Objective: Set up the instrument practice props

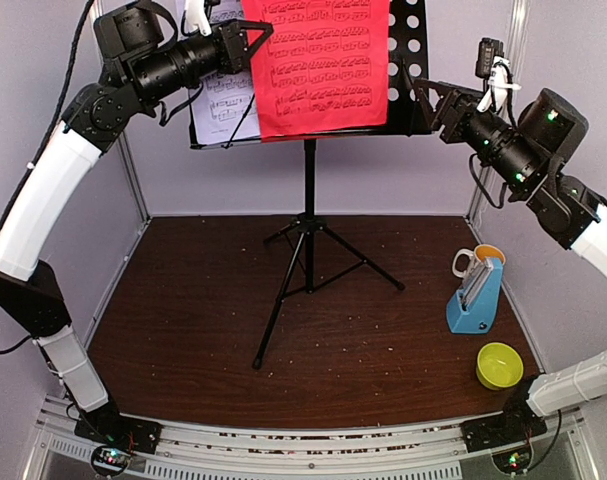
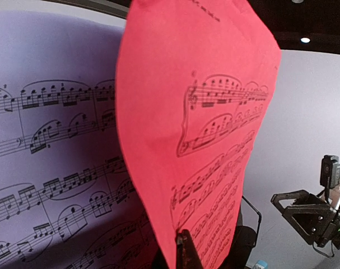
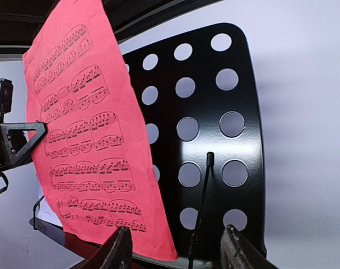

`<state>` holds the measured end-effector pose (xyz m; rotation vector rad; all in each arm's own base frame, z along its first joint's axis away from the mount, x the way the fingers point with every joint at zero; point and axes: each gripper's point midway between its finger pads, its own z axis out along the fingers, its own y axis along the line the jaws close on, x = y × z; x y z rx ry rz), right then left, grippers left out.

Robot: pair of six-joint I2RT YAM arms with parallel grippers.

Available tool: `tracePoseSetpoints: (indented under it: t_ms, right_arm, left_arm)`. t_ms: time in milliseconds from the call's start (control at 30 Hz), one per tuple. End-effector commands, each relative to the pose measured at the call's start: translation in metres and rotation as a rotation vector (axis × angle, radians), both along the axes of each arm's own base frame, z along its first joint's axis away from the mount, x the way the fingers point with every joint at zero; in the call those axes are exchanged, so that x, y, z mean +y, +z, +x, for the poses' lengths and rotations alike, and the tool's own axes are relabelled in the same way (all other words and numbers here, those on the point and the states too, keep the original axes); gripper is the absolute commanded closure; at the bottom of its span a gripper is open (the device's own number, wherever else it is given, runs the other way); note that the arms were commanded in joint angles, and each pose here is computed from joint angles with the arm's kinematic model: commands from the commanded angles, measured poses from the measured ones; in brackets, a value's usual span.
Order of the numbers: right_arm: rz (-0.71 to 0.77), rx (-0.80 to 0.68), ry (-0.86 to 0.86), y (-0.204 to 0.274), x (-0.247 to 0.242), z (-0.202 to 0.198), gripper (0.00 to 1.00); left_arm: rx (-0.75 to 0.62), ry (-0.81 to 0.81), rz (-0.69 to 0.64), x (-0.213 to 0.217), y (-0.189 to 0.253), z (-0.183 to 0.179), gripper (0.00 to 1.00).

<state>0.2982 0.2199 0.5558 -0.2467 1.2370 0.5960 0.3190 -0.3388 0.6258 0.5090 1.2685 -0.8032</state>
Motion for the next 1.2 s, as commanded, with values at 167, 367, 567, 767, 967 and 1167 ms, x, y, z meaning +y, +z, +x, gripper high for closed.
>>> tracePoseSetpoints:
  t_ms: [167, 367, 567, 767, 967, 1167]
  right_arm:
    - [0.051, 0.021, -0.141, 0.010, -0.021, 0.016, 0.45]
    - [0.051, 0.071, -0.150, 0.010, -0.009, 0.035, 0.41]
    - [0.039, 0.099, -0.203, 0.010, -0.005, 0.053, 0.40]
    - [0.008, 0.106, -0.229, 0.006, -0.002, 0.061, 0.52]
    - [-0.003, 0.100, -0.245, 0.006, -0.002, 0.063, 0.77]
    - [-0.021, 0.064, -0.248, 0.006, -0.003, 0.061, 1.00]
  left_arm:
    - [-0.034, 0.028, -0.060, 0.006, 0.016, 0.005, 1.00]
    - [-0.057, 0.021, -0.061, 0.002, 0.016, 0.006, 1.00]
    - [-0.075, 0.010, -0.062, -0.002, 0.016, 0.005, 1.00]
    - [-0.093, 0.028, -0.056, -0.004, 0.018, 0.005, 1.00]
    - [-0.096, 0.040, -0.057, -0.003, 0.018, 0.007, 1.00]
    - [-0.091, 0.071, -0.064, 0.001, 0.018, 0.012, 1.00]
